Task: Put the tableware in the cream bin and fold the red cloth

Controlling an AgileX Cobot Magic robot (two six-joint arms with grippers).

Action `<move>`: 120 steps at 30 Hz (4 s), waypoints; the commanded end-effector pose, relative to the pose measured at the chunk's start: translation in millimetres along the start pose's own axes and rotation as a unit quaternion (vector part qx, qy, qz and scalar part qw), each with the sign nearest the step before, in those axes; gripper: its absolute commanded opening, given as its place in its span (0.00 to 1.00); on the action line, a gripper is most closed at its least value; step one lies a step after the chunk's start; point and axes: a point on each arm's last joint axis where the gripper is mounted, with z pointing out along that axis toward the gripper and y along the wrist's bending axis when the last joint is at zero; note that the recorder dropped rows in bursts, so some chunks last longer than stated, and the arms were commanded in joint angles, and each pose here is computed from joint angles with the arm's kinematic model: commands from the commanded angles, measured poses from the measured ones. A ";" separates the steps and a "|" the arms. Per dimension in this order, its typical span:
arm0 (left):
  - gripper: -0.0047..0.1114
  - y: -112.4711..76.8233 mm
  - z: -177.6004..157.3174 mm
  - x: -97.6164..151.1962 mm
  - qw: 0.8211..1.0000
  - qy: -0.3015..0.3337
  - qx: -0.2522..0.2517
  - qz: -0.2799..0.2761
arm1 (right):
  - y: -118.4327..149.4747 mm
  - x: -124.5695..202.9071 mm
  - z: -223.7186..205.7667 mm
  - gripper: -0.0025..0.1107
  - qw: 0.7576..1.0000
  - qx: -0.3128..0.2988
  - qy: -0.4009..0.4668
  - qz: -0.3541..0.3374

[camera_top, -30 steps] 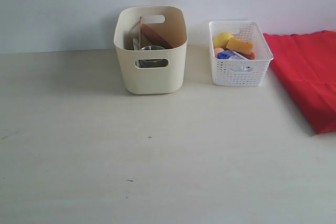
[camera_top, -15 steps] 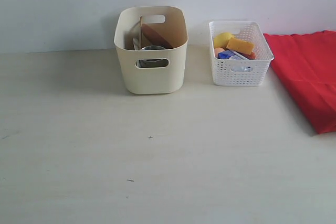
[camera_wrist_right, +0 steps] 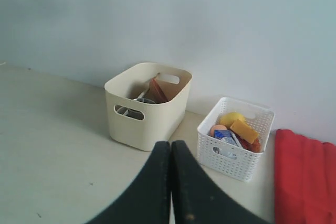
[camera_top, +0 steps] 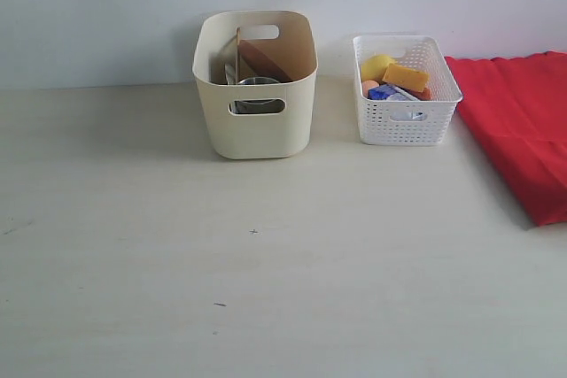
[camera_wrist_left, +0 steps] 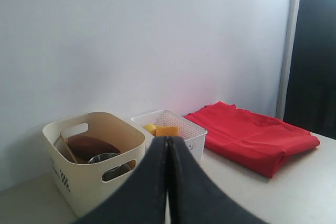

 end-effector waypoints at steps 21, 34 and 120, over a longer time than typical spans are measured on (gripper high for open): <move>0.04 30.0 -35.9 98.1 0.967 0.016 -0.246 -0.064 | 1.8 2.1 -1.3 0.02 1.000 -0.007 0.005 -0.003; 0.04 35.5 -48.9 128.0 0.938 0.095 -0.326 -0.068 | 1.8 2.1 -1.3 0.02 1.000 -0.007 0.005 -0.003; 0.04 35.8 -51.9 135.6 0.931 0.151 -0.330 -0.039 | -16.7 128.9 34.3 0.02 0.991 0.125 -0.020 0.031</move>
